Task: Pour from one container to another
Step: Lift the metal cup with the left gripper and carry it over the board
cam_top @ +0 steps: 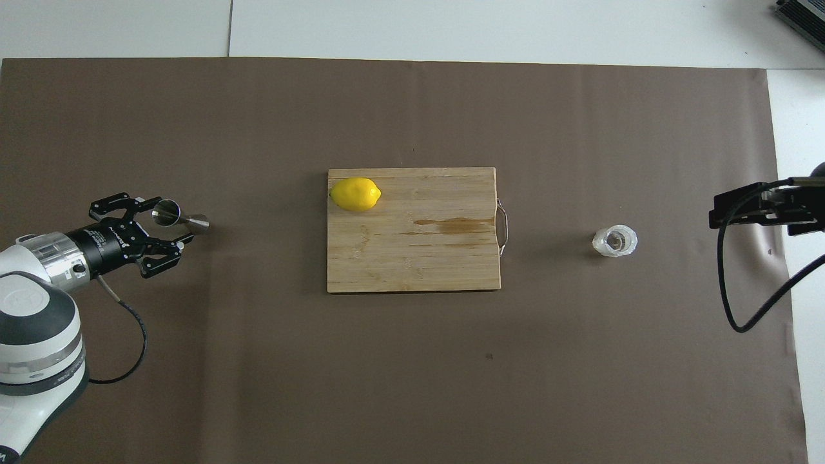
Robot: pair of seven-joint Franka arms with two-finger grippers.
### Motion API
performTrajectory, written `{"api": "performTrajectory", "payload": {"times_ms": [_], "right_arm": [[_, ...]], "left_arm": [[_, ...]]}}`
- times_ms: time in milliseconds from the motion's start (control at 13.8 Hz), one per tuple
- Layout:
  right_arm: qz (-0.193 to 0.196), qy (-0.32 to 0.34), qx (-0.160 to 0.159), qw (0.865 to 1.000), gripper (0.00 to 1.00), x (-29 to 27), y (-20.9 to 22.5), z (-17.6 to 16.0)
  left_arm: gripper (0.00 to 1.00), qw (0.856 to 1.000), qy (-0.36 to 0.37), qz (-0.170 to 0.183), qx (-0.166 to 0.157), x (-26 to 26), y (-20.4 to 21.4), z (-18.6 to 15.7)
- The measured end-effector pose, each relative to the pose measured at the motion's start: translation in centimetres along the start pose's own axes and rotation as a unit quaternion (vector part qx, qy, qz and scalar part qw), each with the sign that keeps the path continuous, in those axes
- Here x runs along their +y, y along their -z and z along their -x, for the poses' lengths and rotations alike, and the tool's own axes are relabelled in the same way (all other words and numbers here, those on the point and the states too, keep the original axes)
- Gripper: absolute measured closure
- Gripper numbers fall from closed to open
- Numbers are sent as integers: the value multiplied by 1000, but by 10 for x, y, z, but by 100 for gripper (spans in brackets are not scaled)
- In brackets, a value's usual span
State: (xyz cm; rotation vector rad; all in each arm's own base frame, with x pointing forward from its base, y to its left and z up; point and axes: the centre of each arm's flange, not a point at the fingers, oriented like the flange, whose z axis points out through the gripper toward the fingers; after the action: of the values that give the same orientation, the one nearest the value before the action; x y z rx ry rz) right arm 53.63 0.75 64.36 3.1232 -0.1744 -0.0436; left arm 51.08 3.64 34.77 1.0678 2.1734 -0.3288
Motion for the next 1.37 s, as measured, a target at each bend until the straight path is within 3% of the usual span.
{"api": "performTrajectory", "payload": {"times_ms": [434,506,578,723,795,1373], "right_arm": [[0,0,0,1000,0,0,0,0],[0,0,0,1000,0,0,0,0],[0,0,0,1000,0,0,0,0],[0,0,0,1000,0,0,0,0],[0,0,0,1000,0,0,0,0],[0,0,0,1000,0,0,0,0]], "left_arm": [[15,1000,2,3,1,1,1,-1],[19,1000,2,3,1,1,1,-1],[33,1000,2,3,1,1,1,-1],[40,1000,3,3,1,1,1,-1],[49,1000,3,3,1,1,1,-2],[51,1000,3,-1,-6,3,2,6]]}}
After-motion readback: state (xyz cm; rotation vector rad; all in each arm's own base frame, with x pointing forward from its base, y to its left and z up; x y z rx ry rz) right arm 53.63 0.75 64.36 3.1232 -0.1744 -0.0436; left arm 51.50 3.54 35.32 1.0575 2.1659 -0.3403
